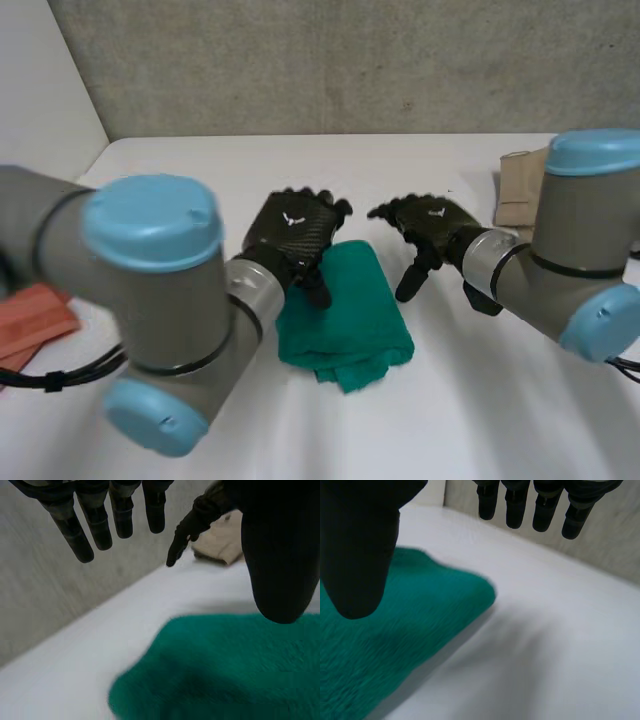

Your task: Fold the laundry.

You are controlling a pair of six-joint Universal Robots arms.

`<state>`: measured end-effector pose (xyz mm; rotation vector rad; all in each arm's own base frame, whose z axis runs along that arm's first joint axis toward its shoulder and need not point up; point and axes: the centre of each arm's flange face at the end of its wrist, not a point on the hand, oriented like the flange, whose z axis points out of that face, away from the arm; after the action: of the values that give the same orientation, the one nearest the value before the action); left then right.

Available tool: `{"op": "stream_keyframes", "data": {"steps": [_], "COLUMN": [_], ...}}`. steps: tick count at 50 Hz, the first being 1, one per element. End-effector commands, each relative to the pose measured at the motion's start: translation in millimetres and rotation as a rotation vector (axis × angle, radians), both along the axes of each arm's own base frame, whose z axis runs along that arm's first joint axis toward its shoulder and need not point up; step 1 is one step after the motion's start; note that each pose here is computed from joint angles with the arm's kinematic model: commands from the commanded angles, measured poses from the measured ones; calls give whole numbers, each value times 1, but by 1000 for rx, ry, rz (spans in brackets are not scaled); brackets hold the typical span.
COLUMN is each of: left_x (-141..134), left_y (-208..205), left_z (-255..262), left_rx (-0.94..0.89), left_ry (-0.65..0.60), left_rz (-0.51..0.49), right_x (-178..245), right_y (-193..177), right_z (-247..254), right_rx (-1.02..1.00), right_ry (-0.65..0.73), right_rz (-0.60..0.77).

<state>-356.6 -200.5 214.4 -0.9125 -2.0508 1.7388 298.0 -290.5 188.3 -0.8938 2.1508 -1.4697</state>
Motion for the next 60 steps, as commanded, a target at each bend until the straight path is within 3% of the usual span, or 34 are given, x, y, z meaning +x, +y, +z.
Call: {"op": "stream_keyframes", "data": {"steps": [1,13,21,27,32,40,42,47,60], "left_x": [8,14,23,37,43,43,43,43,42], "left_y": [-21,-21,-22,-26,-15,43,51,64,67], "left_z": [-40,-67,-24,31,66,98,98,97,87], "left_rx": [176,274,180,39,-23,29,54,83,76], "left_ry": [-107,-173,-126,-41,41,133,137,132,115], "left_rz": [142,138,139,118,-2,-440,-493,-533,-475], "right_x": [8,3,-1,4,6,0,1,6,21], "right_y": [-3,-4,-6,29,72,132,136,133,107], "right_z": [-30,-61,-26,9,8,-41,-49,-67,-94], "right_rx": [142,154,-14,-250,-423,-441,-436,-457,-531], "right_ry": [33,158,187,181,184,228,225,207,232], "right_rz": [40,48,13,45,89,195,206,210,210]}}
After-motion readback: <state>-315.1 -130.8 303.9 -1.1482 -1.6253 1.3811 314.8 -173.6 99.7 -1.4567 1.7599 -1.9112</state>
